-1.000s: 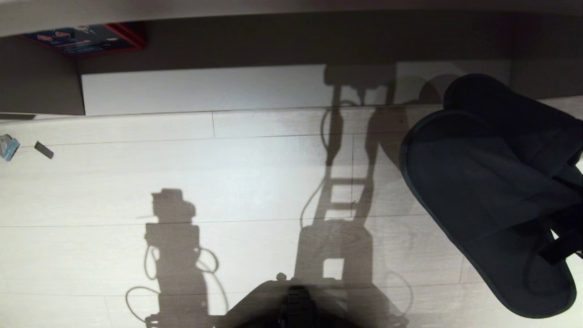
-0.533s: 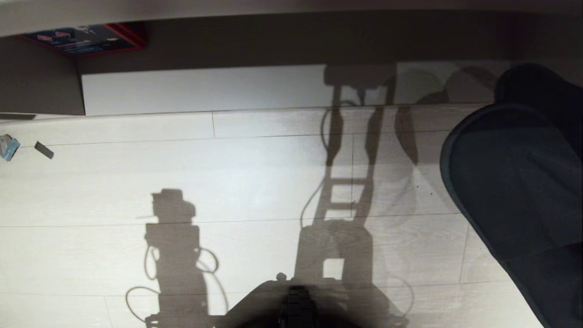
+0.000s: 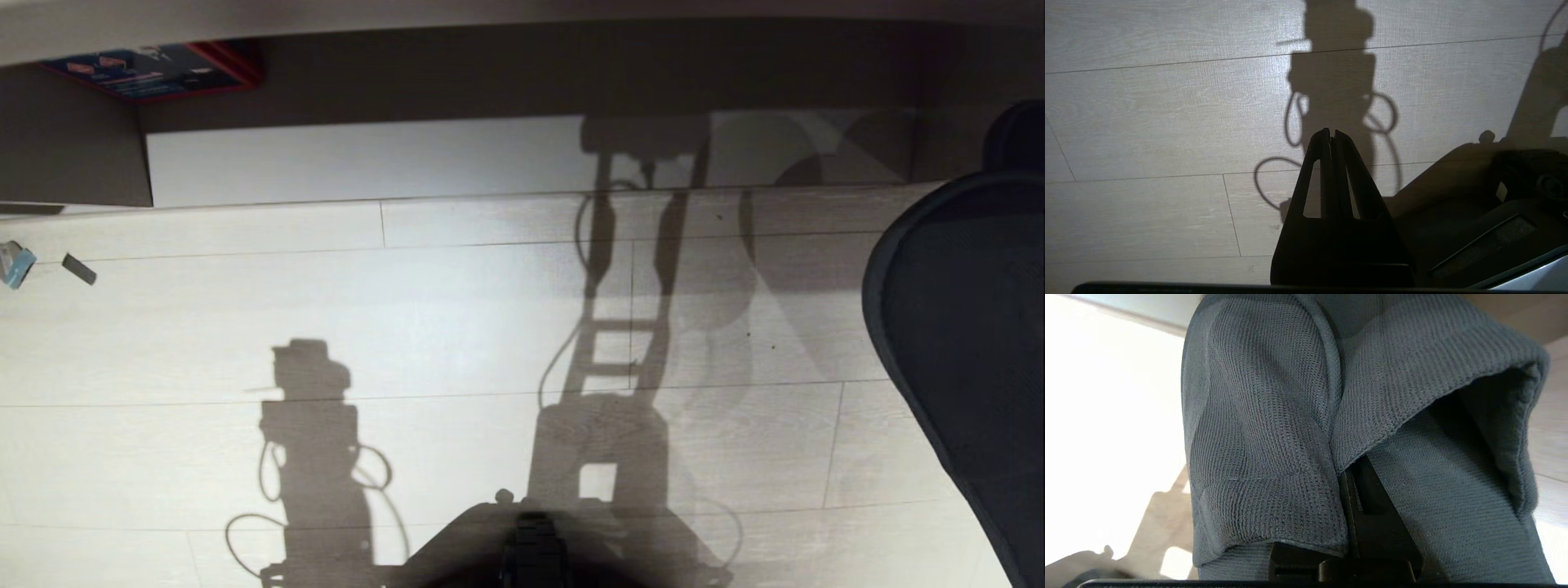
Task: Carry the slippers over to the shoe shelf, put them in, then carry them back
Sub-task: Place the slippers on the floor
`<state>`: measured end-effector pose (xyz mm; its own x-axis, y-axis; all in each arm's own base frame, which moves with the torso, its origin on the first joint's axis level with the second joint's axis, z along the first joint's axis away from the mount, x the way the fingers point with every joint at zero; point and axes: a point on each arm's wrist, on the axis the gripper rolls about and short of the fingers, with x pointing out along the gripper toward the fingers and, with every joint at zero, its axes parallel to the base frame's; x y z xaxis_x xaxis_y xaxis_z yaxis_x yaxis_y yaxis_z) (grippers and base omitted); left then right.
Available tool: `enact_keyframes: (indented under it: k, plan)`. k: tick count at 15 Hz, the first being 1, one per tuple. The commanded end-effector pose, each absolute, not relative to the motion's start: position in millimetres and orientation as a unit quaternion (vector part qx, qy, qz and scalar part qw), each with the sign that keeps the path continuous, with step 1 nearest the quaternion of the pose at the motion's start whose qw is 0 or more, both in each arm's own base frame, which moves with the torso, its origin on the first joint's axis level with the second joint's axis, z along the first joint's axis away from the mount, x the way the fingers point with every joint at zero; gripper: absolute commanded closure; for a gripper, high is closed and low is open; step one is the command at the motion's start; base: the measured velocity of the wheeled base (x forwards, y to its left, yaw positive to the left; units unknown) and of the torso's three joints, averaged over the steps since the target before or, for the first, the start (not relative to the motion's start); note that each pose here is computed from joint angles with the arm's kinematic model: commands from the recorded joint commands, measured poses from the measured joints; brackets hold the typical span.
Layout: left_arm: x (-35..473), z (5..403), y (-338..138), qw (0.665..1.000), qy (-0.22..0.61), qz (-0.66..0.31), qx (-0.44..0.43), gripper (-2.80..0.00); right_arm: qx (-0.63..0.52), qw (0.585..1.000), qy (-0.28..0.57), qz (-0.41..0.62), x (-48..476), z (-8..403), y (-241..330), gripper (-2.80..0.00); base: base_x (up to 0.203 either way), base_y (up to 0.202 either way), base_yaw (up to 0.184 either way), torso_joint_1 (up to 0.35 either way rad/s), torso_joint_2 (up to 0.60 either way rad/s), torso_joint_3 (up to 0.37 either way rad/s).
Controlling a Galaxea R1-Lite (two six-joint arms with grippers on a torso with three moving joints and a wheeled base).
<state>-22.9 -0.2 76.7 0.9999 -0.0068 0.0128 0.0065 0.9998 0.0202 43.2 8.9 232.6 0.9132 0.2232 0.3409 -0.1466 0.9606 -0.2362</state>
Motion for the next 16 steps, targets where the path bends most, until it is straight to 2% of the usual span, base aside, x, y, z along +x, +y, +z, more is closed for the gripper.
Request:
enact_keyframes:
  k: [1, 5, 16]
  plan:
    - [-22, 75, 0, 1.000, -0.003, -0.004, 0.010, 0.00, -0.108, 0.971, -0.203, 0.067, 35, 235, 6, 0.00, 0.000, 0.000, 0.000, 0.000, 0.00, 0.000]
    - [-22, 75, 0, 1.000, -0.003, -0.003, 0.009, 0.00, -0.118, 0.966, -0.227, 0.041, 20, 232, 3, 0.00, 0.000, 0.000, 0.000, 0.000, 0.00, 0.000]
    - [-22, 75, 0, 1.000, -0.006, -0.003, 0.008, 0.00, -0.097, 0.968, -0.224, 0.051, -15, 180, 4, 0.00, 0.000, 0.000, 0.000, 0.000, 0.00, 0.000]
